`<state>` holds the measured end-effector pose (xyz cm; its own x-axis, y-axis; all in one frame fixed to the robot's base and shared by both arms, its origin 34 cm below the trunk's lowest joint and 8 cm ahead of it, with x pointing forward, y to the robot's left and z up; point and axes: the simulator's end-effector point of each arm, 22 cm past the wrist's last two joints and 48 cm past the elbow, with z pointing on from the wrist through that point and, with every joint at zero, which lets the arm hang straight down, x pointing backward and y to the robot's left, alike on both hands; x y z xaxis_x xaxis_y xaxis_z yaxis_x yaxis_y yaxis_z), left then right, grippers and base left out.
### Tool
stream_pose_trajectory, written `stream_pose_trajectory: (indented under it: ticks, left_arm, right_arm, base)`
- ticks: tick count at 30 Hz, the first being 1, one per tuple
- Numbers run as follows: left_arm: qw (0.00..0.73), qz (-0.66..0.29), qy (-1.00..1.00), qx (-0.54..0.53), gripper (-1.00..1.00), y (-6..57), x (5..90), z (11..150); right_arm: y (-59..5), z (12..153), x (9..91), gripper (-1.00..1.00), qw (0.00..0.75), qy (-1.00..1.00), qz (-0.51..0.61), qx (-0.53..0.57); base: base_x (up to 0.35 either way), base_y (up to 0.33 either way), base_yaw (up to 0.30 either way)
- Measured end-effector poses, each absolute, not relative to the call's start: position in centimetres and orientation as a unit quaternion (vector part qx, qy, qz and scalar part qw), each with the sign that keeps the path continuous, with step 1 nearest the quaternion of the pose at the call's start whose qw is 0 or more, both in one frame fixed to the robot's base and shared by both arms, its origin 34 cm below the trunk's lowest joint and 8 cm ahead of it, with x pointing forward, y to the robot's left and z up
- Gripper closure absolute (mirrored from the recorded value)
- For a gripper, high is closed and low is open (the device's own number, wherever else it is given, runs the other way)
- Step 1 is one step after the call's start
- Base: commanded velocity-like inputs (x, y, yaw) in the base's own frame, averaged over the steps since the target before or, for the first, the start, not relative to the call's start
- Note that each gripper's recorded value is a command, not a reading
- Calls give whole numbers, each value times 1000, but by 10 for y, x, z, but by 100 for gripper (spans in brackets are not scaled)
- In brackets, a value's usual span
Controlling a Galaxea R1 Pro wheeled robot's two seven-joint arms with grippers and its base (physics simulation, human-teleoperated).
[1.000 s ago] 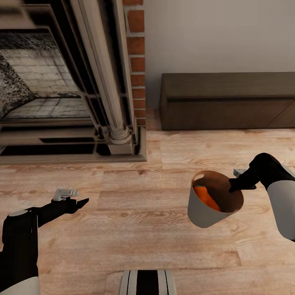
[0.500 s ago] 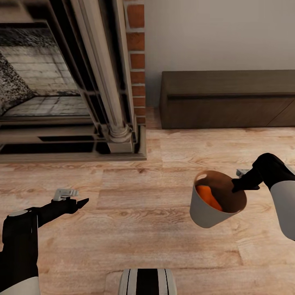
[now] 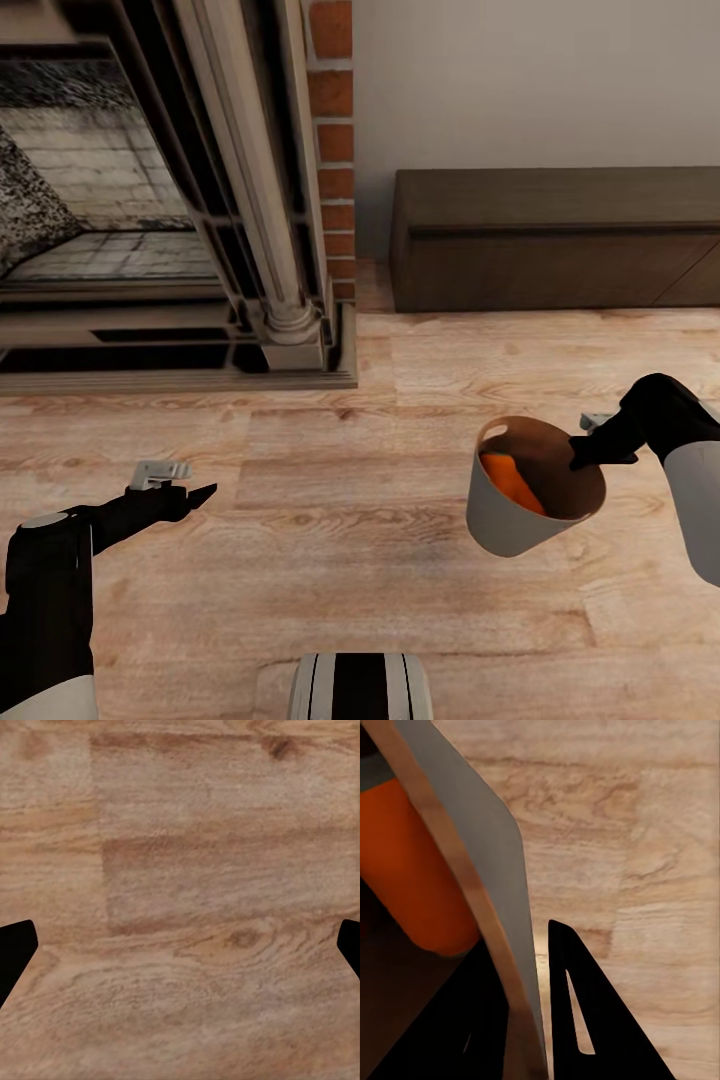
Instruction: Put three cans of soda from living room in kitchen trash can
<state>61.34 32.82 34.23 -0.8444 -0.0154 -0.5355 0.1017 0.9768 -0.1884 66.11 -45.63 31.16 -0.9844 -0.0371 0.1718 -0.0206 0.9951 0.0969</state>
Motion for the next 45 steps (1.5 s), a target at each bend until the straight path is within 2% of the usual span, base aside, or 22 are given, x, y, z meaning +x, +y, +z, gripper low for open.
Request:
stream_pose_trajectory:
  ticks: [45]
  left_arm:
    - [243, -107, 964, 19, -100, 327, 597, 293]
  right_arm:
    - [-468, 262, 641, 100, 123, -992, -38, 10]
  base:
    - [0, 0, 0]
